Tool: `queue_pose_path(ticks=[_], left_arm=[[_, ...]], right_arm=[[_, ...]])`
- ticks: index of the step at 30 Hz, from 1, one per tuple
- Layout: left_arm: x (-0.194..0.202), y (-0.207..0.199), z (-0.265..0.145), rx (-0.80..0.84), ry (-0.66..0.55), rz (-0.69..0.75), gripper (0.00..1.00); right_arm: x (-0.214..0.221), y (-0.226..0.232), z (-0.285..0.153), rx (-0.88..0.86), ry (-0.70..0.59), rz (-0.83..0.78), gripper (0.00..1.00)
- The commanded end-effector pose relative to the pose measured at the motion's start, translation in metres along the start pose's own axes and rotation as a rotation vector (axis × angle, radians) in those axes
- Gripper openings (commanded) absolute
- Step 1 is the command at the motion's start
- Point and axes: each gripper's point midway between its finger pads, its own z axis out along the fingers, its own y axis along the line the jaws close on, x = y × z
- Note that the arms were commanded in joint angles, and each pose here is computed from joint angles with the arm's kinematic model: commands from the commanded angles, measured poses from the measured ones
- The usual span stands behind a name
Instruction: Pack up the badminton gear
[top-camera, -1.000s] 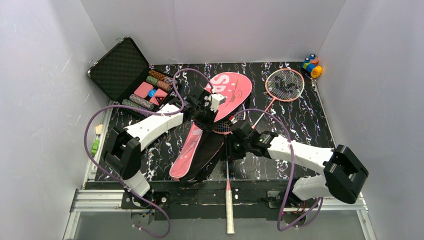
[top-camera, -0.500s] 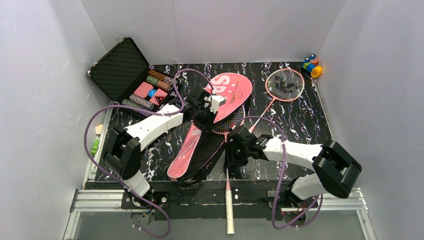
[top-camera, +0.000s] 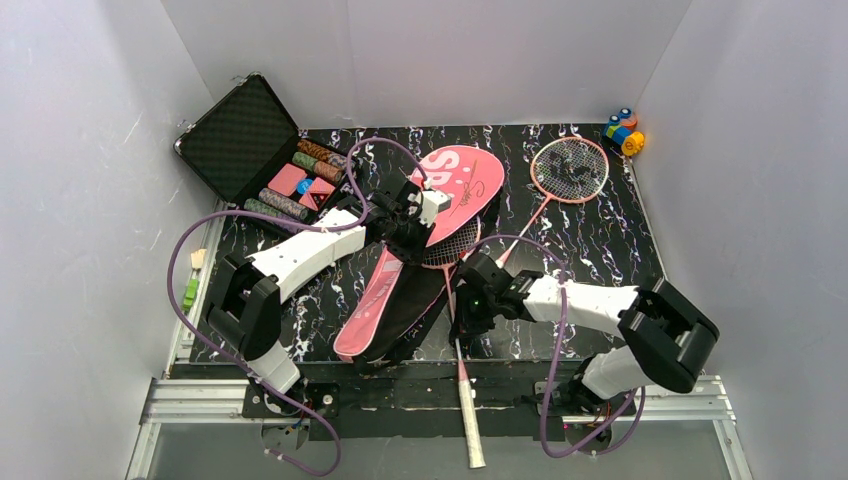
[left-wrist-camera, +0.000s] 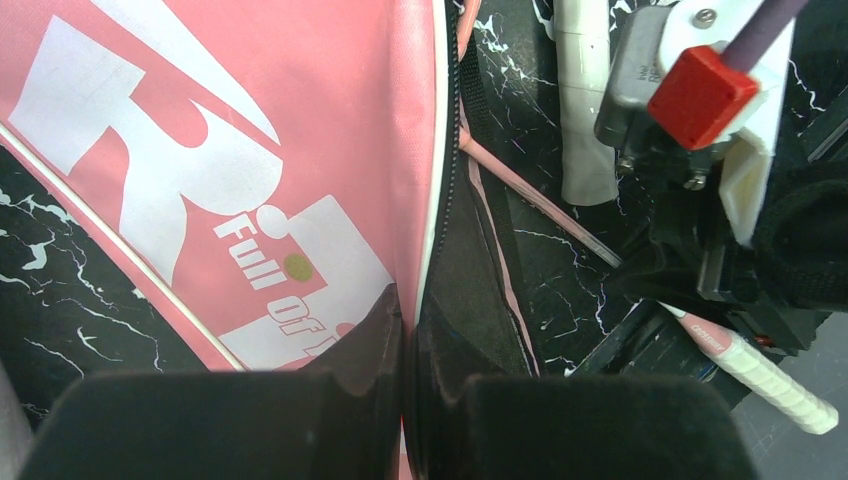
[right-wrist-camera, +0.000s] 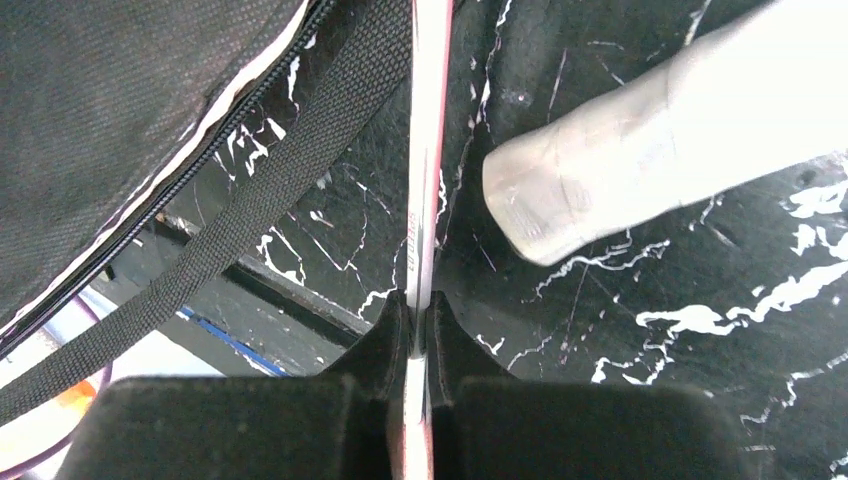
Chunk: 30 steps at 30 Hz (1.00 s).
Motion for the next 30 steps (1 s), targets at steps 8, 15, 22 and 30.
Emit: queue_pose_path(ticks=[8,15,22,30], left_arm=[[-0.014,-0.015,-0.018,0.064,-0.055,0.022,0.00],[-0.011,-0.016,-0.020,0.069,-0.046,0.026,0.00],[-0.007,-0.018,-0.021,0.082,-0.029,0.035,0.00],[-0.005,-0.023,-0.021,0.104,-0.018,0.035,0.00]], right_arm=[[-0.041,0.040,-0.036,-0.023,-0.085,-0.031,0.01],[-0.085,0.052,-0.039,-0.092,-0.099,0.103,0.01],[-0.134,0.062,-0.055,-0.197,-0.161,0.168,0.01],[-0.169,0.077,-0.047,-0.242,-0.187,0.262,0.01]])
